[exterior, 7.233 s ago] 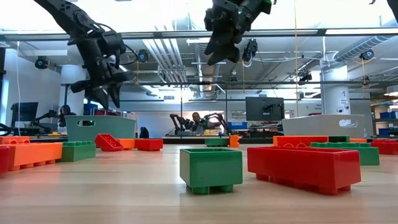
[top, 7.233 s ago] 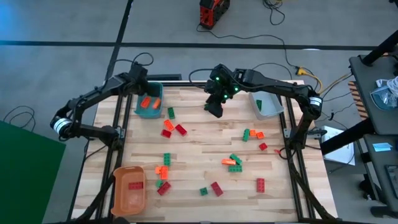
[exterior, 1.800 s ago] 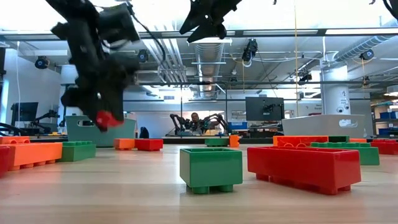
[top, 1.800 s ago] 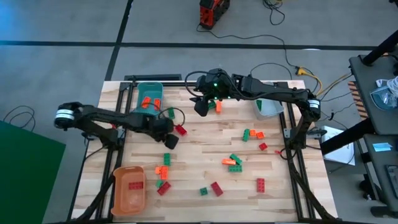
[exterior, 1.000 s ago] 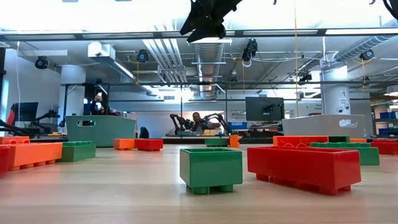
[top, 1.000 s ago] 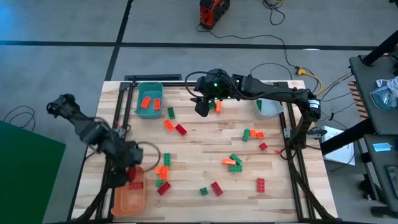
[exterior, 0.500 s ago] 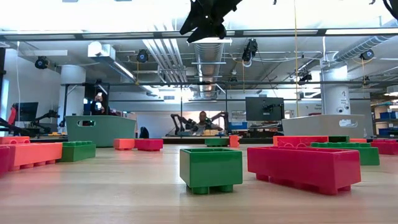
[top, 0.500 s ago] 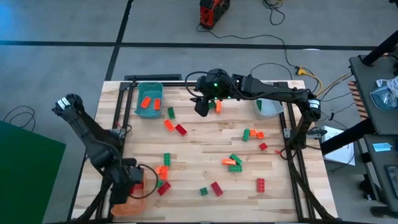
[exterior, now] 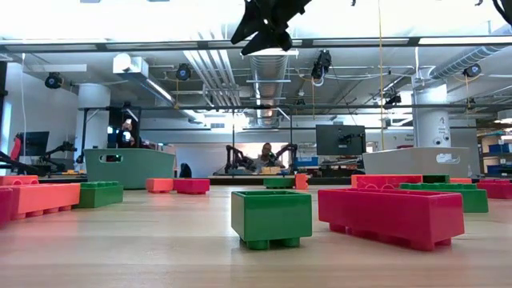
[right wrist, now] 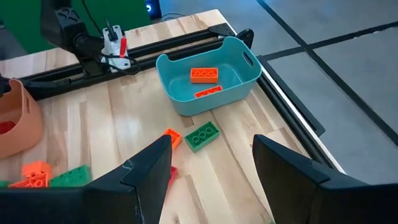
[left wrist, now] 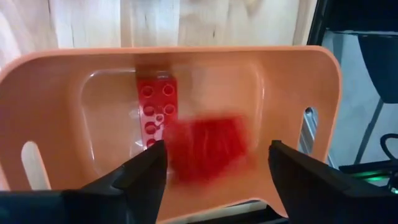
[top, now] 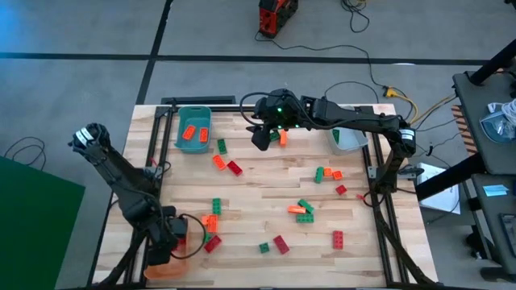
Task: Sort blocks
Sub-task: Put the red game piece into the orange bin, then put the green game piece into the gray bin
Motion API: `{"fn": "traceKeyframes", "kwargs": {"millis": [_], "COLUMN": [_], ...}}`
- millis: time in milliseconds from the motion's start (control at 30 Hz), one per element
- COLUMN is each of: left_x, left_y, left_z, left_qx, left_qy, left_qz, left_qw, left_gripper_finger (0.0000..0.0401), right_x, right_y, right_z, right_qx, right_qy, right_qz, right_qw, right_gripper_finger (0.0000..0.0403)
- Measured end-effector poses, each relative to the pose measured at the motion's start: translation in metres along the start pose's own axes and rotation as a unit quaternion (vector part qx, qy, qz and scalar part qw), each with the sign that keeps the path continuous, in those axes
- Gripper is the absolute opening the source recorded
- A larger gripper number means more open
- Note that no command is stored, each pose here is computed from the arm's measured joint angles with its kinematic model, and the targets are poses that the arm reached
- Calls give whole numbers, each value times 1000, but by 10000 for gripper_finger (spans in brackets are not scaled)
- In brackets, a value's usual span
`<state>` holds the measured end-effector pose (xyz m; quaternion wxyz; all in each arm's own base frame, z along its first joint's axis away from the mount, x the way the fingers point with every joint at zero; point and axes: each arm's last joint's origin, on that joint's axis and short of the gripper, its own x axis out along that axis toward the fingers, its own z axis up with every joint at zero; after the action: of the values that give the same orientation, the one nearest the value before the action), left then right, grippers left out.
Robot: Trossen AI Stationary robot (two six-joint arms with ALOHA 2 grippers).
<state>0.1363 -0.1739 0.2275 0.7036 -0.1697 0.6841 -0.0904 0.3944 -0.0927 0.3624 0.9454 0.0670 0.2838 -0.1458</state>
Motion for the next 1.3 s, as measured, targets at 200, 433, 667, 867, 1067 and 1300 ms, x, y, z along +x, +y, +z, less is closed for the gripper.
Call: {"fn": "traceKeyframes", "kwargs": {"millis": [200, 433, 667, 867, 1067, 1300], "left_x": [-5, -30, -62, -81, -92, -75], "left_y": [0, -3, 3, 26, 64, 80], "left_z": [-3, 3, 13, 39, 78, 118], "left_qx": [-4, -13, -48, -211, -459, -559], "left_qy": [11, -39, -137, -252, -292, -292], "left_qz": [-17, 2, 81, 105, 59, 20], "left_qw": [1000, 999, 986, 939, 837, 776], "left_gripper_finger": [277, 278, 273, 260, 256, 257], "right_x": [1, 0, -2, -26, -66, -121], "right_y": [0, 3, 2, 0, -8, -22], "right_z": [-1, -1, -6, -5, 0, 7], "right_qx": [41, 82, 97, 85, 68, 57], "right_qy": [1, 3, 34, 66, 57, 11], "right_qz": [0, 2, -4, -11, -15, -26], "right_qw": [999, 997, 995, 994, 996, 998], "right_gripper_finger": [217, 215, 216, 217, 217, 217]}}
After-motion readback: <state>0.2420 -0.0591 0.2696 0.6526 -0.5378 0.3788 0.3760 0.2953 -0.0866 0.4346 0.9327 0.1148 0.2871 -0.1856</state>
